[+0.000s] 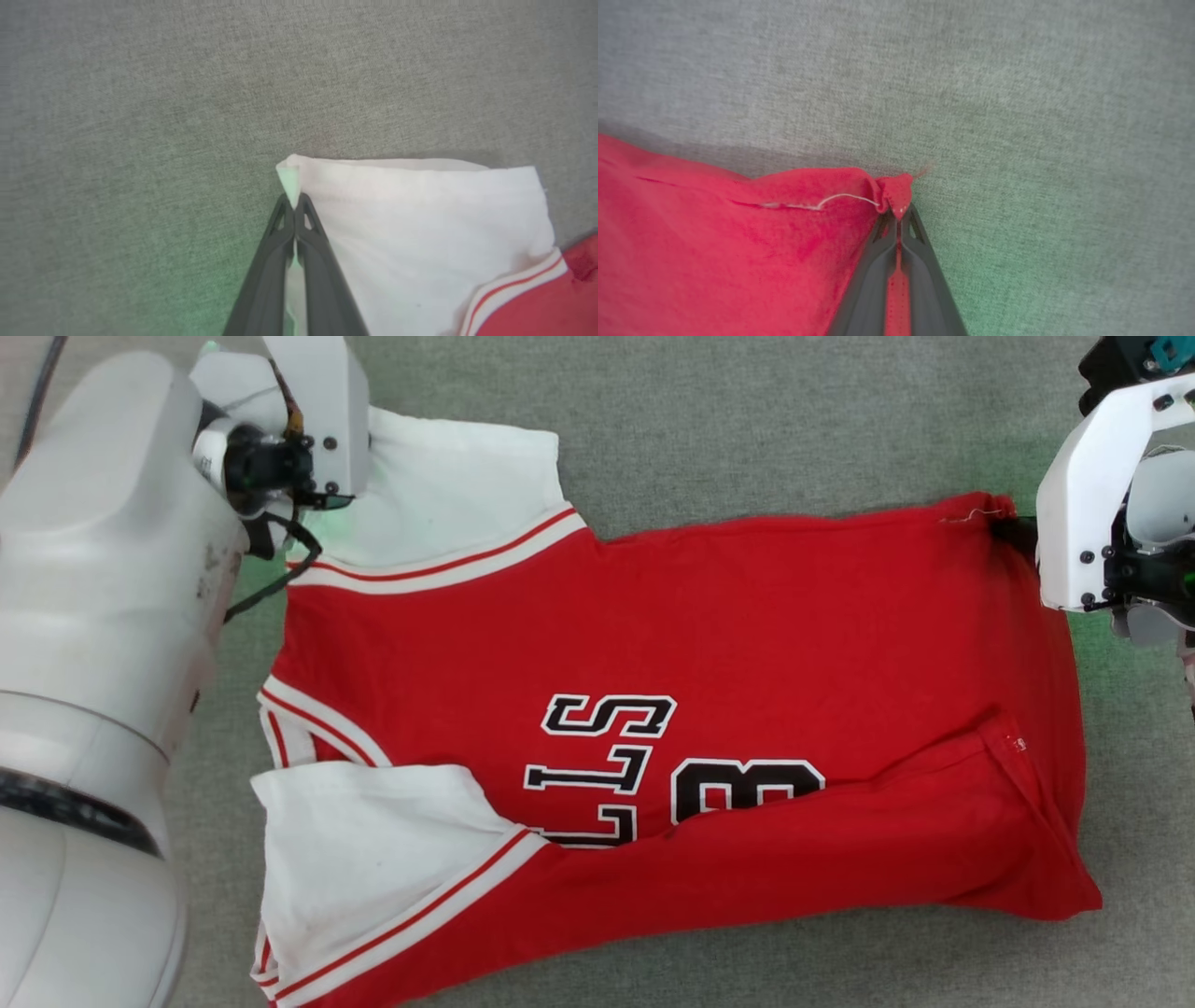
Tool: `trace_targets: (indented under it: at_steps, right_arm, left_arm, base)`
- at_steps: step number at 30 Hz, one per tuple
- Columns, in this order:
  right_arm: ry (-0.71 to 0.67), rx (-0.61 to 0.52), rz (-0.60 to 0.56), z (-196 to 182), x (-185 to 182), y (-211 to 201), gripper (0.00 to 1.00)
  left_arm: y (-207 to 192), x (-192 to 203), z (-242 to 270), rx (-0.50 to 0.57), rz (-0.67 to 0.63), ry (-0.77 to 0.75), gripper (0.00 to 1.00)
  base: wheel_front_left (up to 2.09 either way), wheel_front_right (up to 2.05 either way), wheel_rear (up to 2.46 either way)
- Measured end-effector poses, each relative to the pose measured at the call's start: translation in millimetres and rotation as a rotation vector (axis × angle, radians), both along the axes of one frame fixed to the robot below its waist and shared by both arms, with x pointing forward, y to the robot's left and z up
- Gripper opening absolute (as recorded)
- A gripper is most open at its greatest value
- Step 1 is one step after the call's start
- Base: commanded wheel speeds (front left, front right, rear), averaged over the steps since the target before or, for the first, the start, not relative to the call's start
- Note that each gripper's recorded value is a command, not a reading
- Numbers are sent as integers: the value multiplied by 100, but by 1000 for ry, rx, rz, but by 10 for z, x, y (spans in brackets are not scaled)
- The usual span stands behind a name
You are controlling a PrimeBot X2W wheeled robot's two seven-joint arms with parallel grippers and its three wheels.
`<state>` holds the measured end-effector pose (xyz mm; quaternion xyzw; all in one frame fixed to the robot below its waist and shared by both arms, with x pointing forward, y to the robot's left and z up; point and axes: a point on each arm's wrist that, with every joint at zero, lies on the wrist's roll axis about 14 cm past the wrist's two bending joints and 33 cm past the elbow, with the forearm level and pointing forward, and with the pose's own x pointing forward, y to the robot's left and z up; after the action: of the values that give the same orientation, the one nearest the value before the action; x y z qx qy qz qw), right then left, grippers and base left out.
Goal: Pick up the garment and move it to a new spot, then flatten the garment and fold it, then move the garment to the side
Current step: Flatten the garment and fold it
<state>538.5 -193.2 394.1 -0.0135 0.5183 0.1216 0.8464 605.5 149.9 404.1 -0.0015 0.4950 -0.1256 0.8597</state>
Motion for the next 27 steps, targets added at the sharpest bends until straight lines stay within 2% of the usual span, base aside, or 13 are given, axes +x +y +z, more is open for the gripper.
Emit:
trace_targets:
  at_steps: [7,14,27]
  right_arm:
    - [-69,41,4,142,39,58,0]
    - [-216,60,63,425,21,116,0]
    - [-338,67,156,736,-416,97,0]
  left_arm:
    - [72,28,275,-46,43,-78,0]
    - [184,-44,661,-82,51,-165,0]
    - [595,-642,1079,-61,38,-206,0]
  base:
    - [0,0,0]
    - [0,0,0]
    - [0,0,0]
